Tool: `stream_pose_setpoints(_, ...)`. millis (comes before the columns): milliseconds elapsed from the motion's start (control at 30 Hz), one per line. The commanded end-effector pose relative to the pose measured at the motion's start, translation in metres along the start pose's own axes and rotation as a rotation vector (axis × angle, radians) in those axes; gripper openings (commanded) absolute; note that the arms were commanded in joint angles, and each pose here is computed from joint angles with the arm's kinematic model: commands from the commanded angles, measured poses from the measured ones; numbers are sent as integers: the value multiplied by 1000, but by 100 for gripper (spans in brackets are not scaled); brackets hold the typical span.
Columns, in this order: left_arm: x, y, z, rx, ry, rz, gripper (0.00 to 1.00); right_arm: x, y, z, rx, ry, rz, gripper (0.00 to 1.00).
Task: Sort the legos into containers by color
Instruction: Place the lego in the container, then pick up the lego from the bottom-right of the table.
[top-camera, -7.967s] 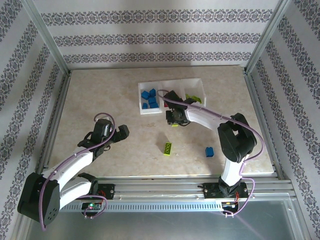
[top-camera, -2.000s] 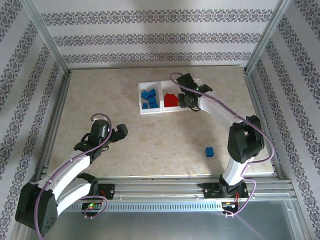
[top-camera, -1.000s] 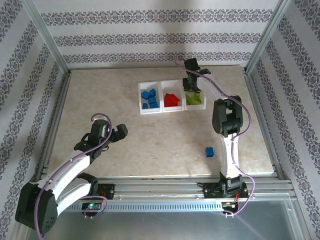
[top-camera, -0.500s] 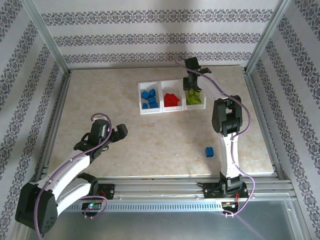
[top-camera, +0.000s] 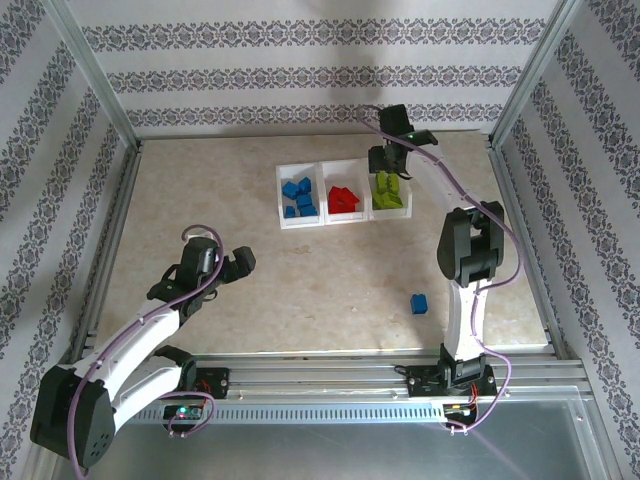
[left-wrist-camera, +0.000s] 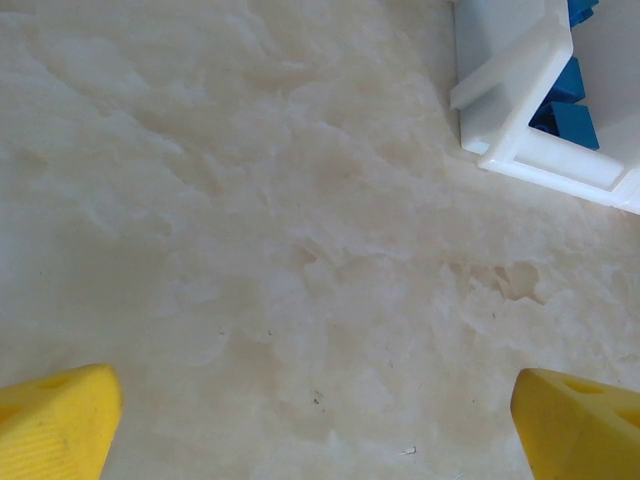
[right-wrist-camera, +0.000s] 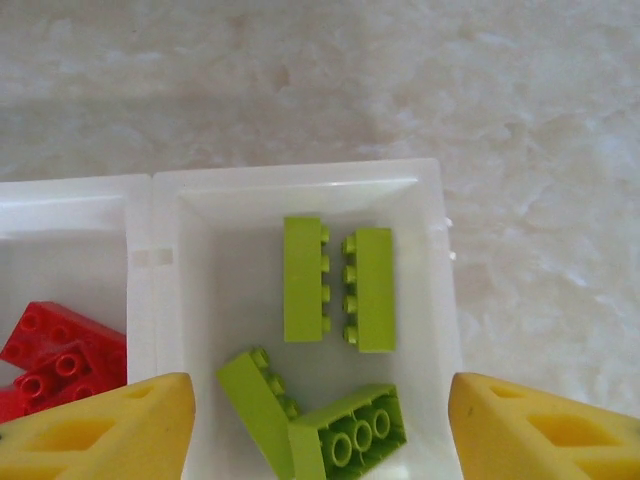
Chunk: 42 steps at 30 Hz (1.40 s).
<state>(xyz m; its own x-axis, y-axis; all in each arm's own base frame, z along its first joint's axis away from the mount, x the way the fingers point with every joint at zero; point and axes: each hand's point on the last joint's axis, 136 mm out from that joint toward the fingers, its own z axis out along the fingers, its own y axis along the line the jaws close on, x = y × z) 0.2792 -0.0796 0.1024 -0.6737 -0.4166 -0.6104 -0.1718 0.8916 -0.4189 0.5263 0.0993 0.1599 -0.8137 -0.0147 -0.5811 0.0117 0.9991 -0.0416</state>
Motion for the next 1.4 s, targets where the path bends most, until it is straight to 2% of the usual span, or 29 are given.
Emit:
stream_pose_setpoints(0,-11,-4,-6,-1,-17,36,100,5,-12,-19,30,-19,21,71)
stream_pose_setpoints(167,-18,-16,-9,33,-31,71,100,21,-22,-45,41,-48,70,82)
stream_pose_setpoints(267,-20,-26,-8,62,-31,89,100,30,-33,-62,57,-66,100,98)
stream_pose_setpoints(500,-18,-62,-3,116,-31,182,100,59,-65,-99,133,-92,170,98)
stream_pose_setpoints(700,-6,-115,3,189,-13,336,100,87,-96,-131,177,-119,283,98)
stream_pose_setpoints(867,23,-177,11,303,44,519,100,109,-114,-160,185,-146,364,98)
stream_pose_setpoints(1133,81,-268,17,520,116,747,100,136,-122,-194,172,-173,368,98)
stream_pose_setpoints(1367,157,-330,19,692,194,966,100,149,-136,-212,214,-197,376,99)
